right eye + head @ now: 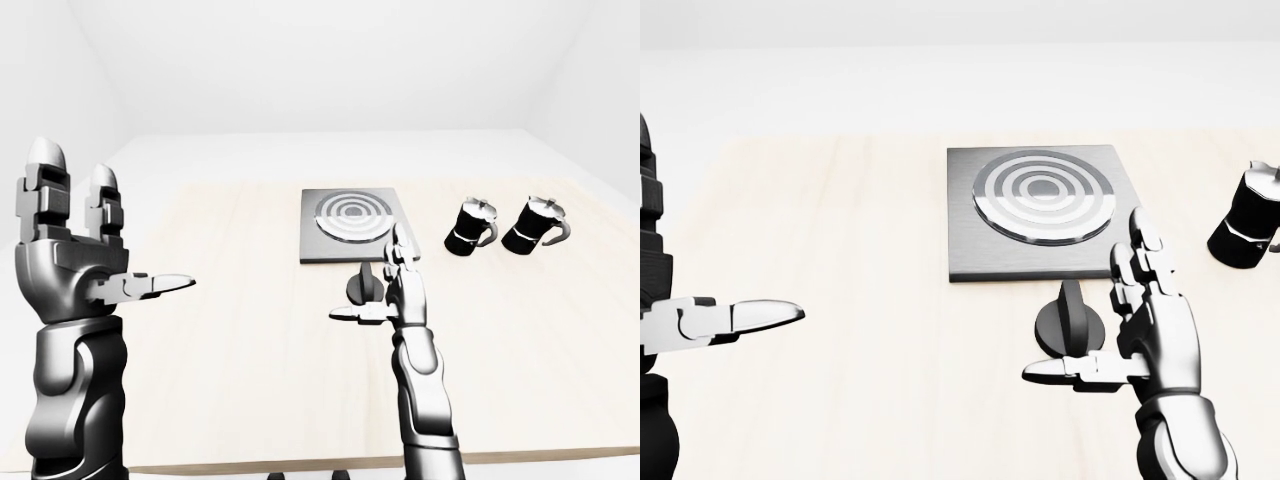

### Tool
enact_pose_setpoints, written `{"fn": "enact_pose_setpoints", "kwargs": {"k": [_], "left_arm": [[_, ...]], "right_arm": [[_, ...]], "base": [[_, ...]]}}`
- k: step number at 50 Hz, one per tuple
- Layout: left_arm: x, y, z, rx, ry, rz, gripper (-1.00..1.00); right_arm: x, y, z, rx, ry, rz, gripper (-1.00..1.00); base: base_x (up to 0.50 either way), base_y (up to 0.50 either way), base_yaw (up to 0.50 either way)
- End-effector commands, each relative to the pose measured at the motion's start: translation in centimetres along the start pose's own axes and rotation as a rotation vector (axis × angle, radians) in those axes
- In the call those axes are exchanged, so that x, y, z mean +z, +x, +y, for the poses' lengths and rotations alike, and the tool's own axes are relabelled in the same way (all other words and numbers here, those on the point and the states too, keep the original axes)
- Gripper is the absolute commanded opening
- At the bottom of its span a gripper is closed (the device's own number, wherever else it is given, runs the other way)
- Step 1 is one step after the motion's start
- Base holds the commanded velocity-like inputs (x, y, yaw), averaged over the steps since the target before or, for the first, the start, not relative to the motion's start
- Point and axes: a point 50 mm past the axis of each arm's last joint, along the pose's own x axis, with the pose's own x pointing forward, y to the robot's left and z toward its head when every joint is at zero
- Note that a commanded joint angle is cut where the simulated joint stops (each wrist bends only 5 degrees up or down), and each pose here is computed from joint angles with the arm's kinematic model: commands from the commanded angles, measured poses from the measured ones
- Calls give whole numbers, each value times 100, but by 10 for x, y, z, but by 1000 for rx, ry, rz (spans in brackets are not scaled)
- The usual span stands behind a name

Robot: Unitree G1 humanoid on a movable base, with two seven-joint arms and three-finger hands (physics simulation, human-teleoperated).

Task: Turn off the stove.

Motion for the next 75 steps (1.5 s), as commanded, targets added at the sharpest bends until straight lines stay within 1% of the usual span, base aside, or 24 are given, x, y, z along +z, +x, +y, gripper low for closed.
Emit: {"fn": "enact_pose_setpoints", "kwargs": {"k": [1,4,16,24,26,27,32,40,42,52,67,68,69,75], "left_arm": [[-1,-1,-1,-4,0,6,100],[2,0,-1,-3,-4,-8,100],[1,0,1,0,-3,-4,100],[0,0,2,3,-2,-2,100],[1,1,2,3,-2,-3,100],[6,3,1,3,-5,-27,100],[-1,1,2,3,0,2,100],[2,0,2,4,0,-8,100],[2,0,2,4,0,-7,100],[2,0,2,3,0,-5,100],[2,1,3,7,0,-7,100],[2,1,3,7,1,-6,100],[3,1,3,7,1,-15,100],[4,1,4,10,2,-17,100]], "right_arm": [[-5,5,-2,6,-1,11,100],[-6,5,-3,6,-4,10,100],[-14,11,-13,-11,-23,15,100],[-24,12,-13,-8,-25,36,100],[-29,12,-13,-8,-22,61,100],[-32,12,-14,-9,-20,74,100],[-40,11,-14,-7,-17,106,100],[-50,12,-16,-8,-8,154,100],[-51,13,-17,-15,24,154,100],[-57,11,-23,-33,21,185,100],[-66,11,-24,-36,27,227,100],[-68,11,-24,-35,26,236,100],[-85,8,-22,-26,36,316,100],[-90,8,-22,-22,39,338,100]], "base": [[0,0,0],[0,0,0],[0,0,0],[0,0,0],[0,0,0],[0,0,0],[0,0,0],[0,0,0],[0,0,0],[0,0,0],[0,0,0],[0,0,0],[0,0,0],[0,0,0]]}}
